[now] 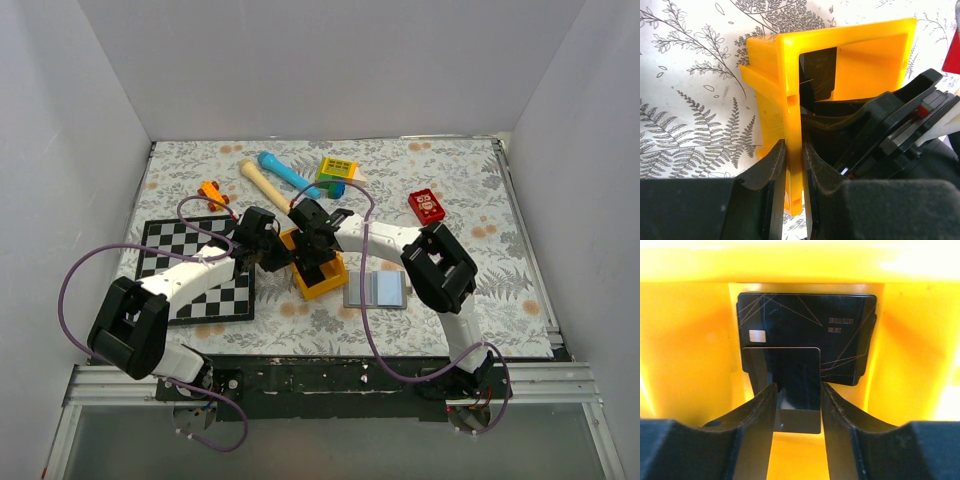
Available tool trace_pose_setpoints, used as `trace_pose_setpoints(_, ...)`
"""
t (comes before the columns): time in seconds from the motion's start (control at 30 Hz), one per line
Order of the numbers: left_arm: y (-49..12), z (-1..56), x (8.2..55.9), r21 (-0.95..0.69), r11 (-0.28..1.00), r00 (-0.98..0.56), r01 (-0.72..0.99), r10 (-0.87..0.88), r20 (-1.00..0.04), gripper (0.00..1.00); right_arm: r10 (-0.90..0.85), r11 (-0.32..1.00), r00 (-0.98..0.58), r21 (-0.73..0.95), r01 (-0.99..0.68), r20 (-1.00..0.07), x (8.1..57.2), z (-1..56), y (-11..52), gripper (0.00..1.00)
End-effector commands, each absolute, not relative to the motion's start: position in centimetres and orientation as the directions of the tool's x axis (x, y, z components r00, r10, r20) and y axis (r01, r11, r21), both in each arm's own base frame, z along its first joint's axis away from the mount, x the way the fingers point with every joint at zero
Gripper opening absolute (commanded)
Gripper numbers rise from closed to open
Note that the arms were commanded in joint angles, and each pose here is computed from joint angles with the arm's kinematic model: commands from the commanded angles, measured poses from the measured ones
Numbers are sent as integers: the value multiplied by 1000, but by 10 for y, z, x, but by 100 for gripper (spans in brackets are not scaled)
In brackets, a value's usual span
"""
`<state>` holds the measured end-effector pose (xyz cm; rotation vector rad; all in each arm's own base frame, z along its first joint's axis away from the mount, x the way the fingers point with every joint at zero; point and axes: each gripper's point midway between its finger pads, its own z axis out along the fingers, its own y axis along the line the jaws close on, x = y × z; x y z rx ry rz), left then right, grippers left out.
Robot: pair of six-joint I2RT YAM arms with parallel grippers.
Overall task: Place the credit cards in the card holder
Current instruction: Pick up the credit card from the storage box.
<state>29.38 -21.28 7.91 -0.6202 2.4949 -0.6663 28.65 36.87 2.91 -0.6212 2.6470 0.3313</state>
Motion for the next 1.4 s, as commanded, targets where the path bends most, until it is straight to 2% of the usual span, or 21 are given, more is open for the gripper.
trace_pose_setpoints(0.0, -208, 85, 296, -528, 803, -786, -276, -505, -357, 0, -377, 895, -849, 92, -437, -371, 287, 6, 348, 42)
trace_pose_setpoints(0.23, -208, 82, 295, -522, 806, -788, -279, -502, -355, 0, -345, 887, -834, 142, -440, -430, 289, 27, 355, 30)
trace_pose_setpoints(0.43, -208, 81, 295, -520, 807, -789, -280, -502, -353, 0, -314, 871, -827, 205, -447, -466, 287, 42, 364, 26)
trace_pose_setpoints(0.8, -208, 79, 294, -516, 809, -792, -282, -500, -351, 0, -273, 832, -821, 306, -463, -501, 282, 65, 376, 25)
trace_pose_setpoints(1.0, -208, 79, 295, -516, 809, -792, -282, -500, -351, 0, -263, 794, -827, 375, -478, -497, 275, 74, 385, 33)
trace_pose_setpoints(1.37, -208, 78, 296, -514, 810, -793, -283, -499, -350, 0, -249, 771, -835, 422, -477, -490, 272, 78, 390, 34)
